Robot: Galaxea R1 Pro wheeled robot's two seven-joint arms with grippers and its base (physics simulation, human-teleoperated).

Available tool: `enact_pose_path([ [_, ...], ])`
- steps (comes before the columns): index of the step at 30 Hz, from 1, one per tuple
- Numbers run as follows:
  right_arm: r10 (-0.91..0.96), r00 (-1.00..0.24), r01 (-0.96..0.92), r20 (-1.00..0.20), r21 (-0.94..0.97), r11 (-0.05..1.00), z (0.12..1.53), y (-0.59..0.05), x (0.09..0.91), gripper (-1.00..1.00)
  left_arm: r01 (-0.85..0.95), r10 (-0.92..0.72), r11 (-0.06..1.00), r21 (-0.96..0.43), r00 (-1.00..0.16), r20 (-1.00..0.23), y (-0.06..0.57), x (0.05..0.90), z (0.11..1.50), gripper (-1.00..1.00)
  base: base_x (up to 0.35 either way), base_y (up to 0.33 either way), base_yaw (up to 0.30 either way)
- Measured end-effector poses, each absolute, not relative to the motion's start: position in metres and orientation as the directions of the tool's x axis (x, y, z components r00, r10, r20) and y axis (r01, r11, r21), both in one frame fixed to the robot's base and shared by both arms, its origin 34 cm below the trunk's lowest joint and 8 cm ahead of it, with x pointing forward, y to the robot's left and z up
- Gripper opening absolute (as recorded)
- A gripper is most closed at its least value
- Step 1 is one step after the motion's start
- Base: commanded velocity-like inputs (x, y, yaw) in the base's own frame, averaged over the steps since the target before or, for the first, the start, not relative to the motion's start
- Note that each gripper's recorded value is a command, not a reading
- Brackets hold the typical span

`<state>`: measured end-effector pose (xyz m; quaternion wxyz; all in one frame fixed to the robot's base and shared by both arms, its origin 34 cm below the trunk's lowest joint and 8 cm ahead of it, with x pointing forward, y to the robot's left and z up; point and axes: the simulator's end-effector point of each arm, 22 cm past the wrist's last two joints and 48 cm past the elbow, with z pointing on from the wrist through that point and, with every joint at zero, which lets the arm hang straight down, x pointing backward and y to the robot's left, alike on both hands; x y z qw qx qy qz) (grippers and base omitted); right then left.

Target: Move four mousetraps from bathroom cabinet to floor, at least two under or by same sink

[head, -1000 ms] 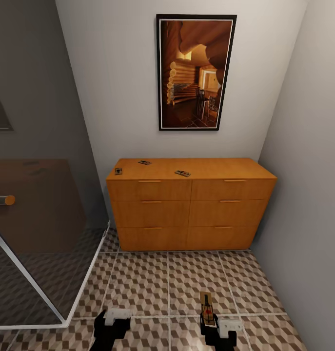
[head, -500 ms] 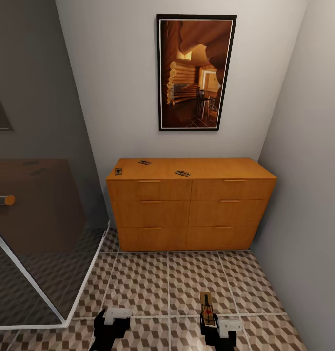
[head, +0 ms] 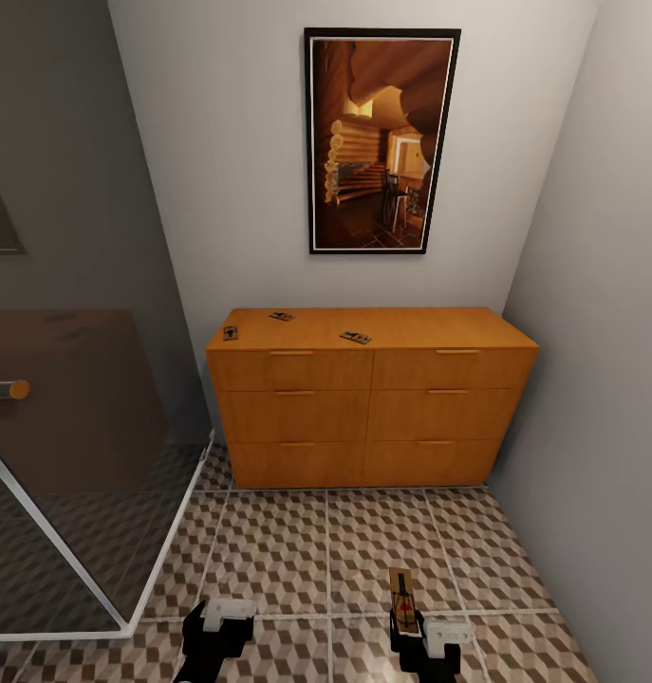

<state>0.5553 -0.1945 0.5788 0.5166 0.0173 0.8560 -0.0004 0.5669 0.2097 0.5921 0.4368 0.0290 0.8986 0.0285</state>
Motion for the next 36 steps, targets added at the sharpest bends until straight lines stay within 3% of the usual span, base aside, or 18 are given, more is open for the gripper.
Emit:
enact_pose_path([
  [36,0.029,-0.466,0.03,-0.884,0.017,0.999,0.5787,-0.1945,0.5552,-1.0,0.028,0.077,0.997,0.076,-0.617,-0.783,0.2095,0.5668,0.592,1.0,0.0,0.0,0.0],
])
